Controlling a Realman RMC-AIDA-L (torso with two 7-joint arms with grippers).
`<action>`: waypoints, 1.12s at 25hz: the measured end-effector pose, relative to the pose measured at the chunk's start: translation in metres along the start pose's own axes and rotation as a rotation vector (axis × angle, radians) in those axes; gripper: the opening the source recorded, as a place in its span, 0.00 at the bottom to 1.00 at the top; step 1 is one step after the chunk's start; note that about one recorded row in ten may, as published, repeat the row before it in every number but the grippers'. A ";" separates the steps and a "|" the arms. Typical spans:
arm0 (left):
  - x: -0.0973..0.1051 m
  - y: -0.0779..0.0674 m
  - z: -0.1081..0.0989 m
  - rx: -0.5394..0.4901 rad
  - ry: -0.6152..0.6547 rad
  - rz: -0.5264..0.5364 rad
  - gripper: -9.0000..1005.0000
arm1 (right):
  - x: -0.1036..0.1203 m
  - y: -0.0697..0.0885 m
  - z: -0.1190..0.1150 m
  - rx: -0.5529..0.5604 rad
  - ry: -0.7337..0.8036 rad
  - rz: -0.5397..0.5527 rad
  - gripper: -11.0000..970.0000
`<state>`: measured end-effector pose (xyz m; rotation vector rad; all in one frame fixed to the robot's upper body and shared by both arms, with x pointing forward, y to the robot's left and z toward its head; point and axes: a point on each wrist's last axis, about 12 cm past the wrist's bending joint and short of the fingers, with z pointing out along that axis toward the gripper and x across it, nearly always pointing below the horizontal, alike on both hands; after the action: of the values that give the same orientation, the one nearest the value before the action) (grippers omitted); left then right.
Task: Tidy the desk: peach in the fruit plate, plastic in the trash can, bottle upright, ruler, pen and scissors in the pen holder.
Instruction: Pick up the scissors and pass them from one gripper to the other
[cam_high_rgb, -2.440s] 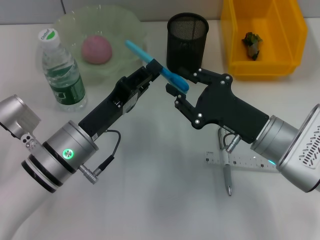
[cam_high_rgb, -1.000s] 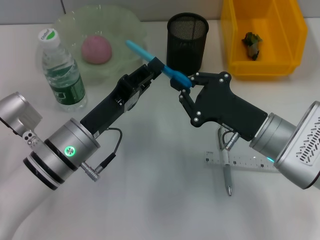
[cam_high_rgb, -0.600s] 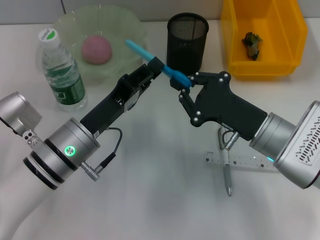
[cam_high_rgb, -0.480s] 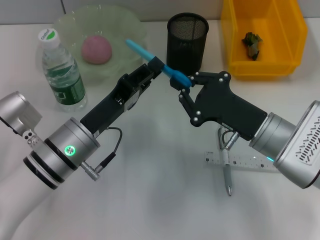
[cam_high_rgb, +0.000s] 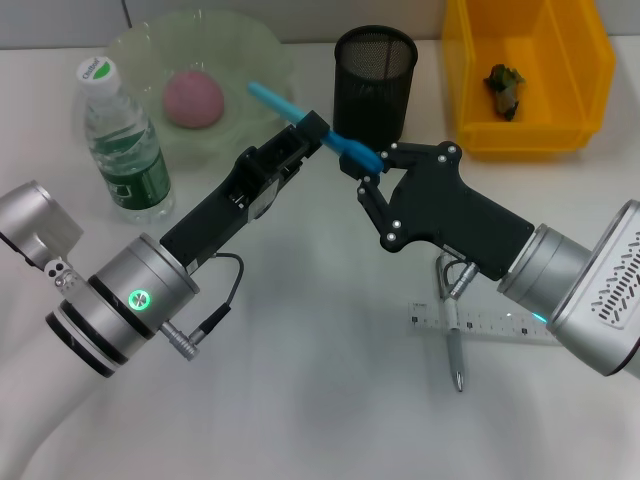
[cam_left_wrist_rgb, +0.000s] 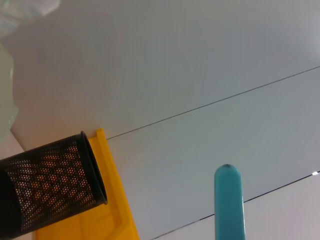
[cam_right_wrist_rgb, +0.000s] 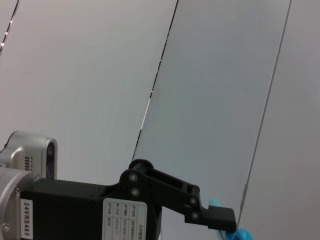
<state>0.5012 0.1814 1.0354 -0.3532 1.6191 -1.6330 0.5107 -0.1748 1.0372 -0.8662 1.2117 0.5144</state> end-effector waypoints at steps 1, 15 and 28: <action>0.000 0.000 0.000 0.000 0.000 0.001 0.33 | 0.000 0.000 0.000 0.001 0.000 0.000 0.10; -0.002 0.000 -0.001 0.005 -0.005 0.012 0.52 | 0.000 -0.001 -0.002 0.009 -0.001 -0.001 0.10; -0.004 0.000 -0.001 0.008 -0.007 0.023 0.84 | 0.000 -0.002 -0.002 0.020 -0.005 0.001 0.10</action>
<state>0.5027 0.1847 1.0369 -0.3345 1.6049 -1.6191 0.5109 -0.1780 1.0379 -0.8466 1.2104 0.5038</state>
